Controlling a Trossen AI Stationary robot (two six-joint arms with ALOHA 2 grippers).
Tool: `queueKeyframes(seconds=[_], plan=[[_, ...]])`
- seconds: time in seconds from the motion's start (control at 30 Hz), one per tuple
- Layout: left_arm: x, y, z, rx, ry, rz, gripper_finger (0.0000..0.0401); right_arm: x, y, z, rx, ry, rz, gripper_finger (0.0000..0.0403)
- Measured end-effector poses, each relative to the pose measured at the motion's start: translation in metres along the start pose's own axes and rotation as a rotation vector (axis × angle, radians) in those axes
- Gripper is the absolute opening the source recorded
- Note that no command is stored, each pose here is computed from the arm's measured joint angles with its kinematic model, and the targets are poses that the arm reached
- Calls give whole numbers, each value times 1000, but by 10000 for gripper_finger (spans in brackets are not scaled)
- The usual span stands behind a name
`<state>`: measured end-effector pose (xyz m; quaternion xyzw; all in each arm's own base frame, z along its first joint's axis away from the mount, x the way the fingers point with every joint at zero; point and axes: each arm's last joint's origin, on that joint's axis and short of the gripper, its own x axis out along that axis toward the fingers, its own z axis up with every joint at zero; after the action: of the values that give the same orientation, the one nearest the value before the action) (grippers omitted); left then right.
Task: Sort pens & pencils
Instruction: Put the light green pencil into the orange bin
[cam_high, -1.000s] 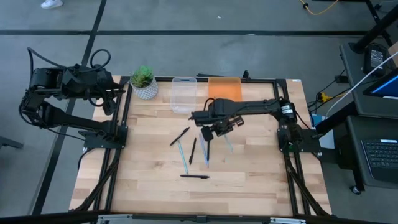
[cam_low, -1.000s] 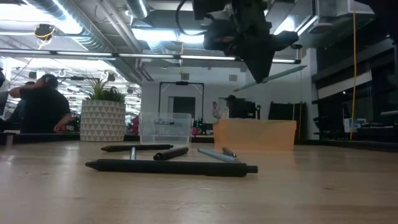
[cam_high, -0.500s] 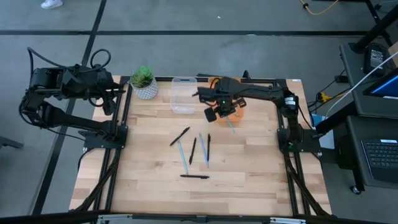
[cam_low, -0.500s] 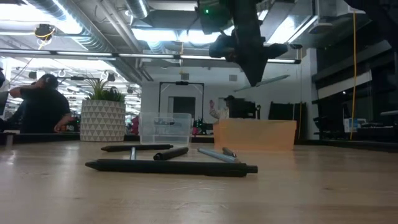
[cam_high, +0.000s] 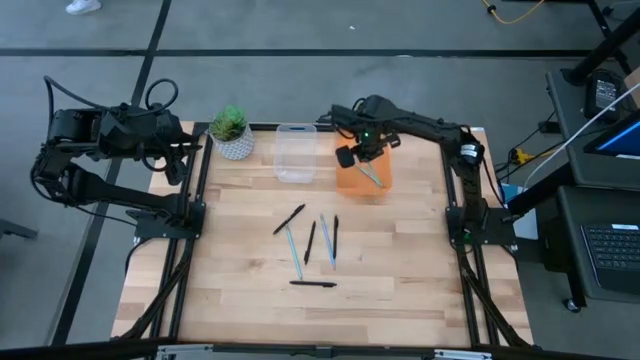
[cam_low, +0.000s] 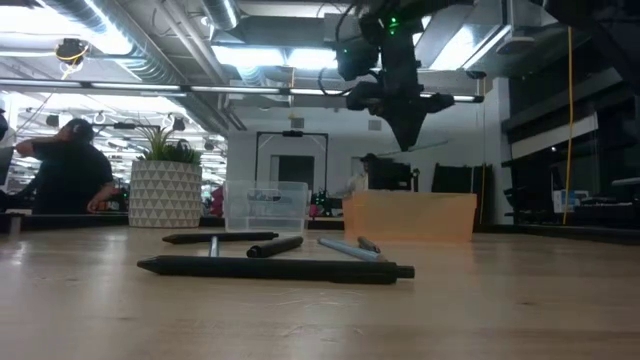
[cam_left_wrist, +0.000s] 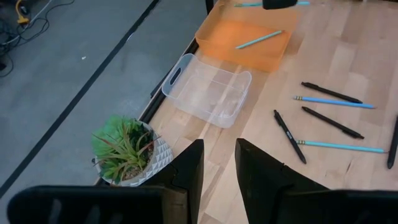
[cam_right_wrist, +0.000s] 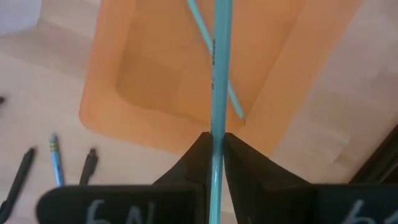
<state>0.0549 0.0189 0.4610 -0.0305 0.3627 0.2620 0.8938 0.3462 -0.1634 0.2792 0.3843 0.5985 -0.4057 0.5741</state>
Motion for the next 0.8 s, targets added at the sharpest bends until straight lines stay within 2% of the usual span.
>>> queueKeyframes(seconds=[0.2, 0.8], plan=[[0, 0, 0, -2, 0, 0, 86, 2, -13, 18, 13, -16, 54, 42], [0, 0, 0, -5, 0, 0, 86, 9, -24, 34, 10, -10, 80, 42]])
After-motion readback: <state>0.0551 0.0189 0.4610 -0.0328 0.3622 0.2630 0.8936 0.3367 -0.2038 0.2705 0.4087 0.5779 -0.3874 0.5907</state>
